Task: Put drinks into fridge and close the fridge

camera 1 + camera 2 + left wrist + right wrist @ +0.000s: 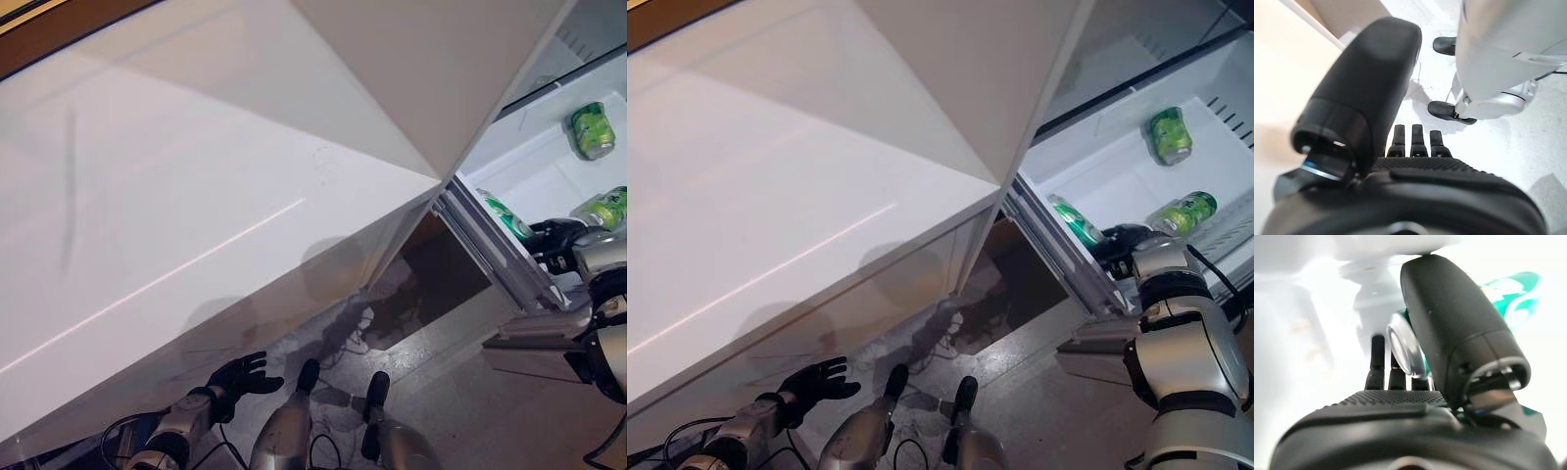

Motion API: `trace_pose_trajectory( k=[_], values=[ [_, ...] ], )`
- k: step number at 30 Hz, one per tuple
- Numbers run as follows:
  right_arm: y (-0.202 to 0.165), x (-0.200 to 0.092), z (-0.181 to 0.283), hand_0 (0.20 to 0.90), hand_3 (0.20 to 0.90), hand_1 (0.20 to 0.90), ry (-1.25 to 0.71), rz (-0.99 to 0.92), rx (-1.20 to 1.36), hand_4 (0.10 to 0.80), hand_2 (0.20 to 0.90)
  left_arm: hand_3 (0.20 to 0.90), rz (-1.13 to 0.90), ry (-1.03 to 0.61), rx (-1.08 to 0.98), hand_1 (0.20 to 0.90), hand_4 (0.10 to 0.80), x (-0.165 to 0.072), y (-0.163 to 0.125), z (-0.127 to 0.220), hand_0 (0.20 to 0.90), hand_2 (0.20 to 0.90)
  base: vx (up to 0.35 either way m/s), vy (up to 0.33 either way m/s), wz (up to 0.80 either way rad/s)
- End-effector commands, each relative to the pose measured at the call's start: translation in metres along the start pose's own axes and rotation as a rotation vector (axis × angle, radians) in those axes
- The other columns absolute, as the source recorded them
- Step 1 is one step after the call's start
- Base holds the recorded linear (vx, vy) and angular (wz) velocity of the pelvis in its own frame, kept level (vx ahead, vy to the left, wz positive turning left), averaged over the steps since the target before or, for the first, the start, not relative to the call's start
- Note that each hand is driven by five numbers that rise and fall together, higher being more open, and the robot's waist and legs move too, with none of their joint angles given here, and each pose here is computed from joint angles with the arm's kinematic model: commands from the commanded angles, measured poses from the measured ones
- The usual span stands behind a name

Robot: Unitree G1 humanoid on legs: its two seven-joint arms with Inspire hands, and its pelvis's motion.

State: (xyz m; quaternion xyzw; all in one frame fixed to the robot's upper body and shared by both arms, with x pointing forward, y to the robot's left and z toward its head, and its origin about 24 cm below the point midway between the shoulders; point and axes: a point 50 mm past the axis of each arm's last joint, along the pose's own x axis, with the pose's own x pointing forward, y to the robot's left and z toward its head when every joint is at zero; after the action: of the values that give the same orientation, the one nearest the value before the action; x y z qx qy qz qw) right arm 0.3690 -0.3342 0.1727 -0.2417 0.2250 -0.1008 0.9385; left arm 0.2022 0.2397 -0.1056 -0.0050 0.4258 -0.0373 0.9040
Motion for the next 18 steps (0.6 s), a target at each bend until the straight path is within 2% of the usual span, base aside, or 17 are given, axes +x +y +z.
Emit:
trace_pose_trajectory(
  k=[1, 8, 11, 15, 18],
  values=[
    [-0.032, -0.026, 0.06, 0.9, 0.9, 0.9, -0.31, -0.117, -0.031, 0.8, 0.9, 0.9, 0.03, 0.046, -0.002, 0.9, 0.8, -0.006, 0.007, -0.02, 0.9, 0.9, 0.036, 0.021, -0.13],
    [-0.053, -0.059, 0.089, 0.9, 0.9, 0.9, -0.569, -0.232, 0.079, 0.8, 0.9, 0.9, 0.062, 0.102, -0.025, 0.9, 0.8, -0.013, 0.012, -0.043, 0.9, 0.9, 0.043, 0.021, -0.12],
    [-0.068, -0.079, 0.094, 0.9, 0.9, 0.9, -0.714, -0.339, 0.19, 0.8, 0.9, 0.9, 0.065, 0.137, -0.031, 0.9, 0.8, -0.016, 0.012, -0.057, 0.9, 0.9, 0.071, 0.032, -0.11],
    [-0.082, -0.096, 0.086, 0.9, 0.9, 0.9, -0.83, -0.49, 0.342, 0.8, 0.9, 0.9, 0.06, 0.182, -0.032, 0.9, 0.8, -0.017, 0.009, -0.07, 0.9, 0.9, 0.086, 0.037, -0.17],
    [-0.083, -0.094, 0.061, 0.9, 0.9, 0.9, -0.821, -0.551, 0.53, 0.8, 0.9, 0.9, 0.051, 0.208, -0.038, 0.9, 0.8, -0.017, 0.004, -0.077, 0.9, 0.9, 0.122, 0.037, -0.2]
  ],
)
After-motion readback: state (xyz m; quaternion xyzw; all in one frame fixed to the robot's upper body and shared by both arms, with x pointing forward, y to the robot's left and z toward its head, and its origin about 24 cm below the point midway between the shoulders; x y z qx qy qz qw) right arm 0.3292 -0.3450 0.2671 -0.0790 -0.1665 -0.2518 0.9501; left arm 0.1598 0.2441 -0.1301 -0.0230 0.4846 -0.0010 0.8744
